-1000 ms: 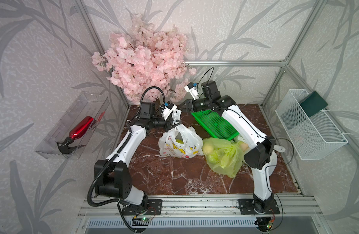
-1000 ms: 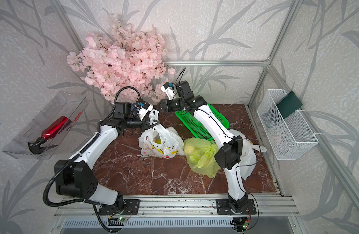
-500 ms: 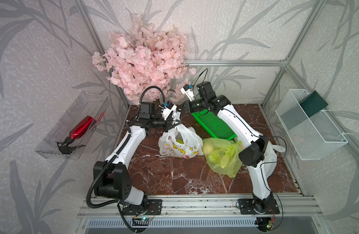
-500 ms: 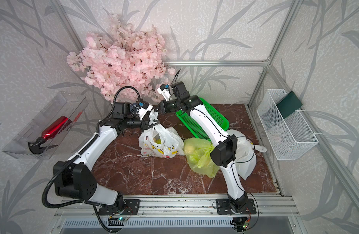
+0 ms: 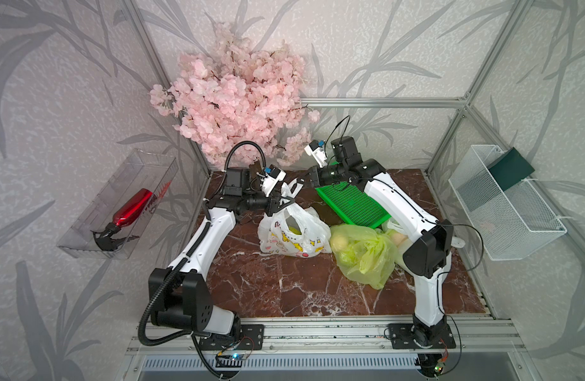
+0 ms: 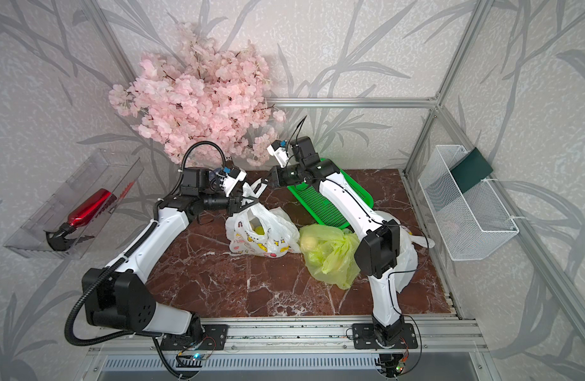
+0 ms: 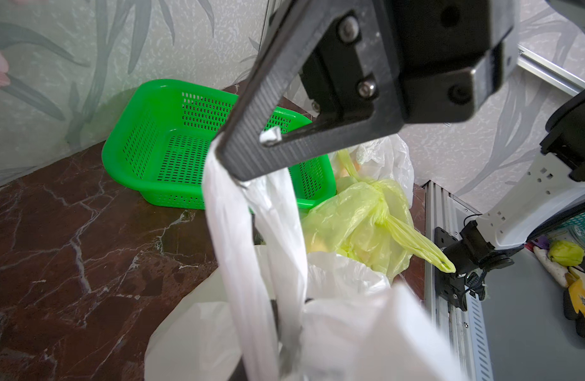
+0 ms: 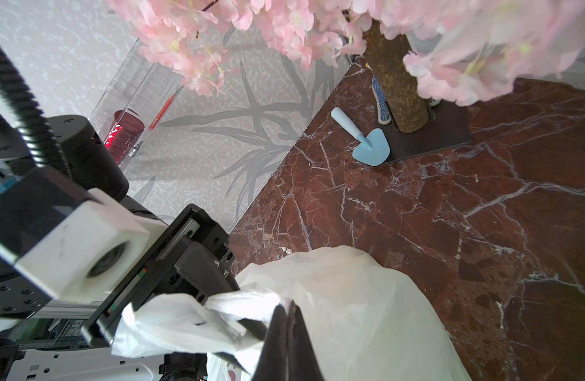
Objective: Place the pears into plastic bags & tie knots
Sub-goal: Tie the plastic bag at the center of the board.
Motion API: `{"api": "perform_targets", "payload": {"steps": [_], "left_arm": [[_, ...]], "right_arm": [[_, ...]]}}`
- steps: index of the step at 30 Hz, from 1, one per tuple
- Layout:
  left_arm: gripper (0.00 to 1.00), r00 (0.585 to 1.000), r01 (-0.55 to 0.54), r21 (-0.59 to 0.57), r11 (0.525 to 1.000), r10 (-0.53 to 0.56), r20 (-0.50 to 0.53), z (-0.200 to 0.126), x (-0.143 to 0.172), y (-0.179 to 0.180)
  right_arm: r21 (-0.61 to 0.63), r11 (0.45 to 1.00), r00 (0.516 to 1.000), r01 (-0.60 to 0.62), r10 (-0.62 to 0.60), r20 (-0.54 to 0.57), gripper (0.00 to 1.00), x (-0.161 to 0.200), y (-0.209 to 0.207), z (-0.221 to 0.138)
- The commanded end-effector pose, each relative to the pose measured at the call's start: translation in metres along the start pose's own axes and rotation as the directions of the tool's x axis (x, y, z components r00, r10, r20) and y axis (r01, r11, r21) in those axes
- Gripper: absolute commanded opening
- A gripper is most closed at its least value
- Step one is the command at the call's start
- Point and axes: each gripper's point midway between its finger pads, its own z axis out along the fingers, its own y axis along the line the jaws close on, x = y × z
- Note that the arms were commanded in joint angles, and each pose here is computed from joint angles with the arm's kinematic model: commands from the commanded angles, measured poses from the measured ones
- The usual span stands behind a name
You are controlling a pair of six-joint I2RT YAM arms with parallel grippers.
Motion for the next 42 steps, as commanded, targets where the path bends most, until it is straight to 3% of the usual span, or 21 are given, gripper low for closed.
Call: {"api": "perform_targets", "payload": {"steps": [1,3,8,15,19,24,31,34,42], "left_arm": [[0.2,1.0,0.009,0.021,1.0,-0.009,0.001,-0.004,0.002,-0.007],[0.19,1.0,0.021,0.026,0.999,-0.021,-0.004,-0.003,0.004,-0.007],[0.01,0.999,0.035,0.009,0.999,-0.035,-0.014,-0.002,0.005,-0.001],[0.0,0.997,0.071,-0.125,0.99,-0.07,0.014,-0.005,-0.007,0.028],[0.0,0.996,0.089,-0.13,0.988,-0.087,0.02,-0.006,-0.007,0.032],[0.0,0.996,0.088,-0.09,0.992,-0.085,0.04,-0.005,-0.013,0.025],[0.0,0.996,0.088,-0.009,0.996,-0.087,0.03,-0.008,-0.011,0.006],[0.07,0.995,0.098,-0.002,0.995,-0.098,-0.016,-0.011,0.0,-0.001],[0.21,0.977,0.109,-0.107,0.988,-0.126,-0.17,-0.024,0.025,0.0]], "right_arm": [[-0.006,0.997,0.994,0.074,-0.074,0.082,0.0,-0.02,0.02,-0.024],[-0.013,0.997,0.994,0.077,-0.075,0.084,0.0,-0.02,0.023,-0.025],[-0.037,0.994,0.992,0.099,-0.096,0.076,0.0,-0.012,0.038,-0.031],[-0.118,0.985,0.992,0.126,-0.123,0.03,0.0,0.041,0.084,-0.027],[-0.217,0.976,1.0,0.029,-0.028,0.006,0.0,0.088,0.099,-0.006],[-0.256,0.95,0.983,-0.18,0.169,-0.065,0.0,0.133,0.081,0.033],[-0.229,0.948,0.974,-0.223,0.224,-0.02,0.0,0.125,0.034,0.049],[-0.22,0.956,0.98,-0.195,0.2,0.0,0.0,0.114,0.026,0.046],[-0.222,0.95,0.973,-0.22,0.229,0.016,0.0,0.105,0.012,0.043]]}}
